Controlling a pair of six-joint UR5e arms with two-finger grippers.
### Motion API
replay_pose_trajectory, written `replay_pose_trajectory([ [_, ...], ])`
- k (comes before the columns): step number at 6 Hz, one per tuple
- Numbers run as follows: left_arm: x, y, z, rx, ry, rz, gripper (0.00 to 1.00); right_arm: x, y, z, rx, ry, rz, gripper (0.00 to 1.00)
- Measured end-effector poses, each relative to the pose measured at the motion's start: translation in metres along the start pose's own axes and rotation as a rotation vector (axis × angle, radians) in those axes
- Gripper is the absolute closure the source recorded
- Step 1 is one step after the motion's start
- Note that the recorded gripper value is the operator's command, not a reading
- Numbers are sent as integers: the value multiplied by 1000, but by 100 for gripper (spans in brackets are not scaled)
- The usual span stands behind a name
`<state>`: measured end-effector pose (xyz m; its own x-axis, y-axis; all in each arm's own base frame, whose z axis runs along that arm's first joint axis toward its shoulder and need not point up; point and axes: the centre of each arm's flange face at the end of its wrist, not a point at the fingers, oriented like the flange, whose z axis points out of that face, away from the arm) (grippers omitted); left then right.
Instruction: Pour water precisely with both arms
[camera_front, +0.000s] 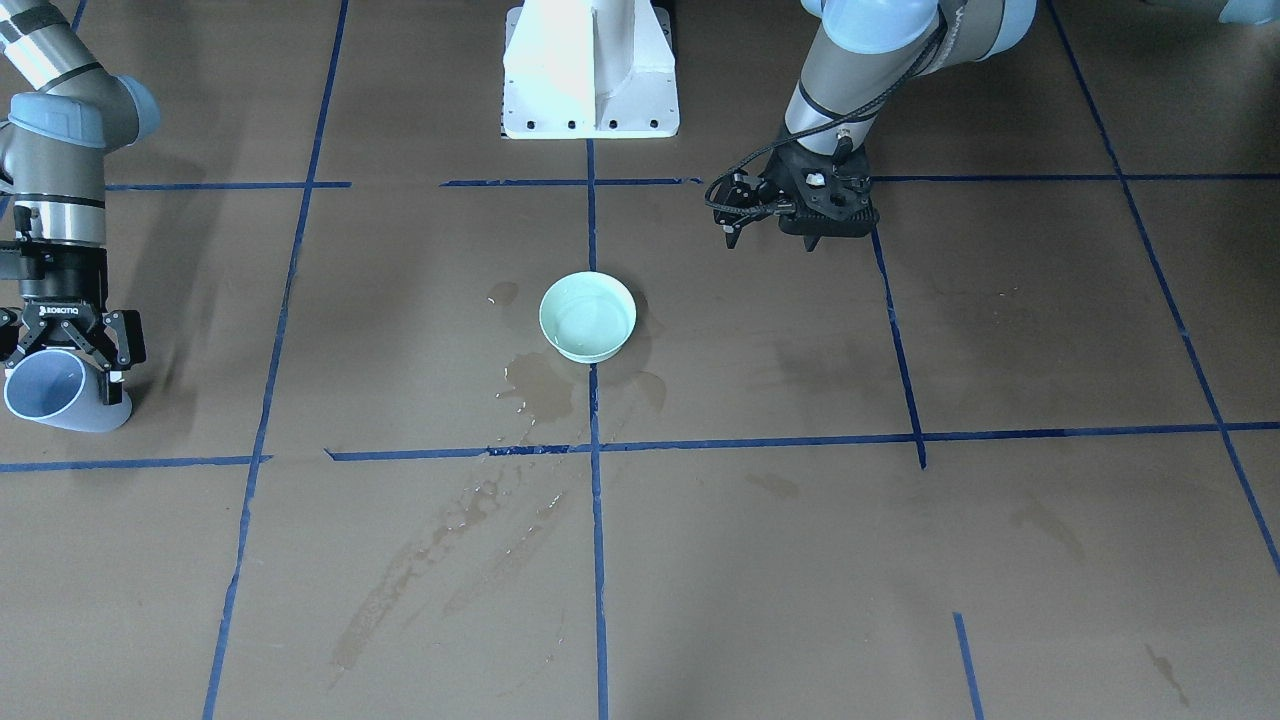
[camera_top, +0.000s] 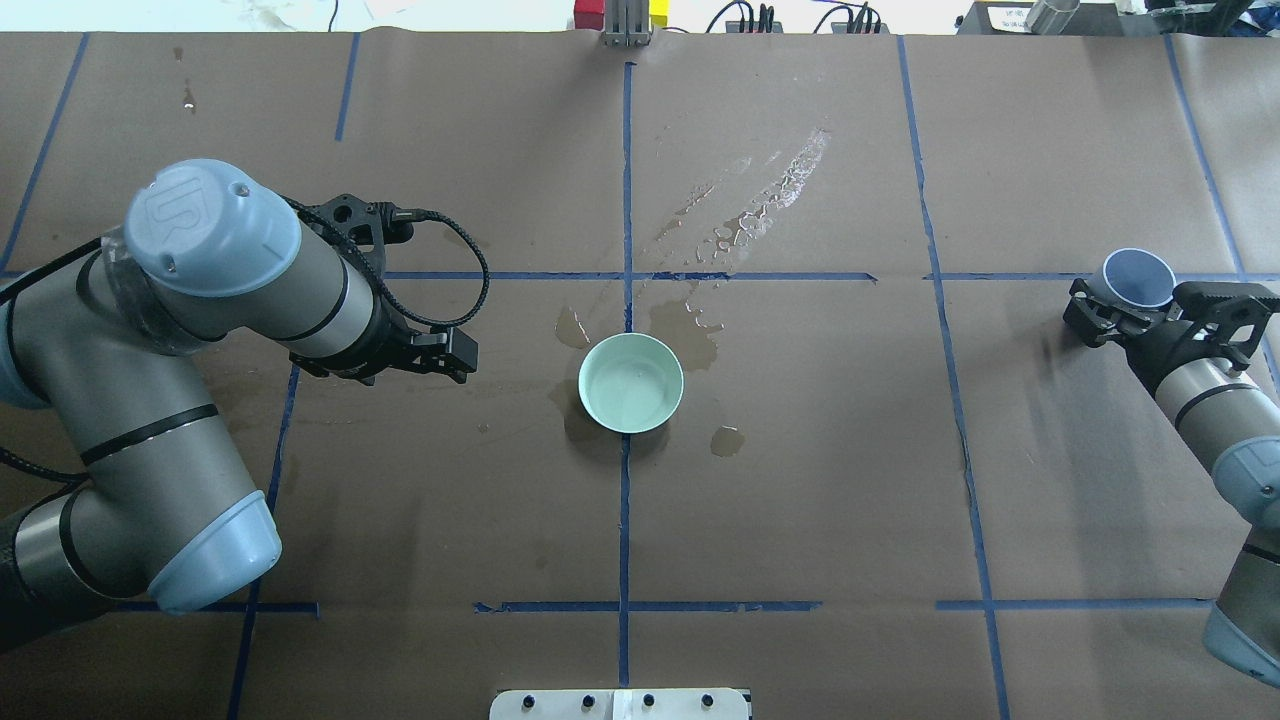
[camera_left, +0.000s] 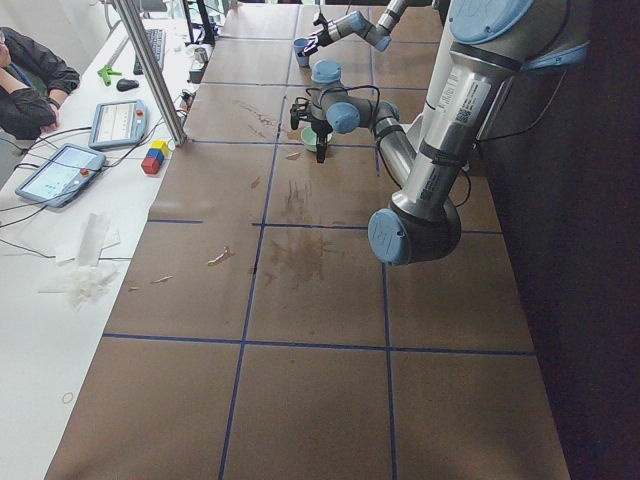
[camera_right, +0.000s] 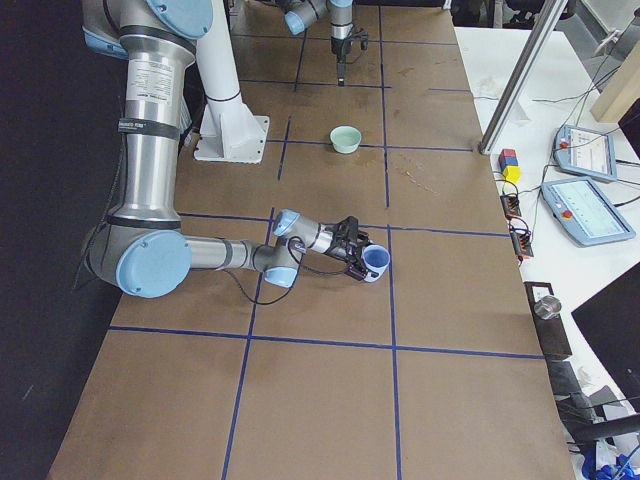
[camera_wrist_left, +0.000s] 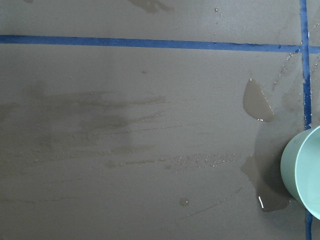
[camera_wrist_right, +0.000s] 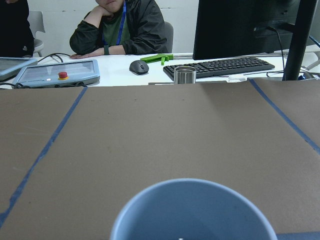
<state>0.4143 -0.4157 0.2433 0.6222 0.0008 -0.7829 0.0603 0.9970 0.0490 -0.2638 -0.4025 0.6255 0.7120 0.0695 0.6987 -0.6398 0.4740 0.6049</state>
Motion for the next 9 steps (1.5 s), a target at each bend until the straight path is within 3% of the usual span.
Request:
replay_pose_trajectory([
  [4, -2, 0, 1, -1, -3, 0, 0, 10, 18, -22, -25, -68, 41, 0],
  [6, -2, 0, 1, -2, -3, 0, 0, 46, 28, -49, -52, -105, 44, 0],
  [9, 0, 0, 0, 1, 0, -10, 0, 97, 31, -83, -131, -153, -2, 0],
])
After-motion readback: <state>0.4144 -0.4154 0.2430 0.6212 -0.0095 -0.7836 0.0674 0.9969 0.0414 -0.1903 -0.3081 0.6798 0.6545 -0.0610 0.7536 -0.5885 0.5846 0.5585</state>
